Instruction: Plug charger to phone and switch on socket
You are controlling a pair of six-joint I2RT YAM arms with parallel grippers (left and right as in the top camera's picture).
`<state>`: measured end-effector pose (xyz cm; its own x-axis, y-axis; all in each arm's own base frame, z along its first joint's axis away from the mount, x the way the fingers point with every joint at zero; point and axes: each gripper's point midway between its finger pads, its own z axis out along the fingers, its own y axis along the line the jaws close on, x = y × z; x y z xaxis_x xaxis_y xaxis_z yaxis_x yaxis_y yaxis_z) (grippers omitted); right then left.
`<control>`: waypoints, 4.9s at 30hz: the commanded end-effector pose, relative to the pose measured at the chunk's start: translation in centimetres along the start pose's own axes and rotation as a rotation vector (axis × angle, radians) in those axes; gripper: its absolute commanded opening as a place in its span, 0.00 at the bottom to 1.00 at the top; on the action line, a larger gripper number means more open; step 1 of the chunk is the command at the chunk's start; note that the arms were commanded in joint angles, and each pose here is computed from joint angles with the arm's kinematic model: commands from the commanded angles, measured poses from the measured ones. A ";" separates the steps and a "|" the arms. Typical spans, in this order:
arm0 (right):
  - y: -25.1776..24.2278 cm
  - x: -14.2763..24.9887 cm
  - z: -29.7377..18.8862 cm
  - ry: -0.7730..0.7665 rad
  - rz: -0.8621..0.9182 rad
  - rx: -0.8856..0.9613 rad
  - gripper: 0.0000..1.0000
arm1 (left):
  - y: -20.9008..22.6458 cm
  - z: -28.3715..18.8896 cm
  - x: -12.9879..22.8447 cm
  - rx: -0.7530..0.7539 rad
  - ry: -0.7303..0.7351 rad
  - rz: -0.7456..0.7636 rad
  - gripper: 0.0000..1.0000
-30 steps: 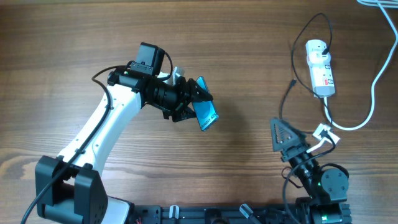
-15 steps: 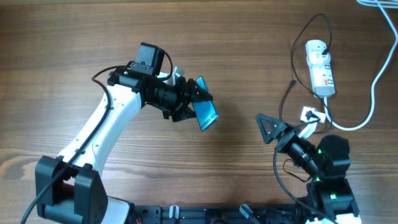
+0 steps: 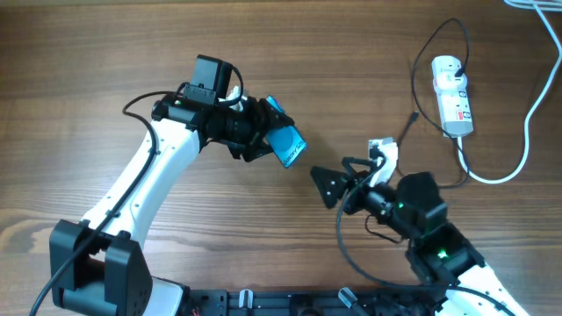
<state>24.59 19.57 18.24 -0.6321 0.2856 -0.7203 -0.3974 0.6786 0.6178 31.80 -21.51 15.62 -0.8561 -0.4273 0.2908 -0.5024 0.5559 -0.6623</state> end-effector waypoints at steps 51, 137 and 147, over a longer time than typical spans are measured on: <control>3.0 -1.2 7.9 -0.107 0.206 -0.203 0.05 | -3.5 0.9 2.4 0.056 -0.004 0.006 0.56; 6.0 -1.1 4.4 0.394 1.263 -0.409 0.04 | -3.4 -4.1 2.7 -0.011 -0.447 -0.015 0.43; 5.9 -1.6 4.5 0.366 1.262 -0.416 0.04 | -3.4 -4.1 2.7 0.011 -0.447 -0.114 0.12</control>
<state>27.68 25.20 22.14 -0.7830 0.3676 0.5017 0.4432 -0.2362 0.8647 31.00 -21.78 21.32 -0.6490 -0.7584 0.0607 -0.5986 0.4598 -0.6559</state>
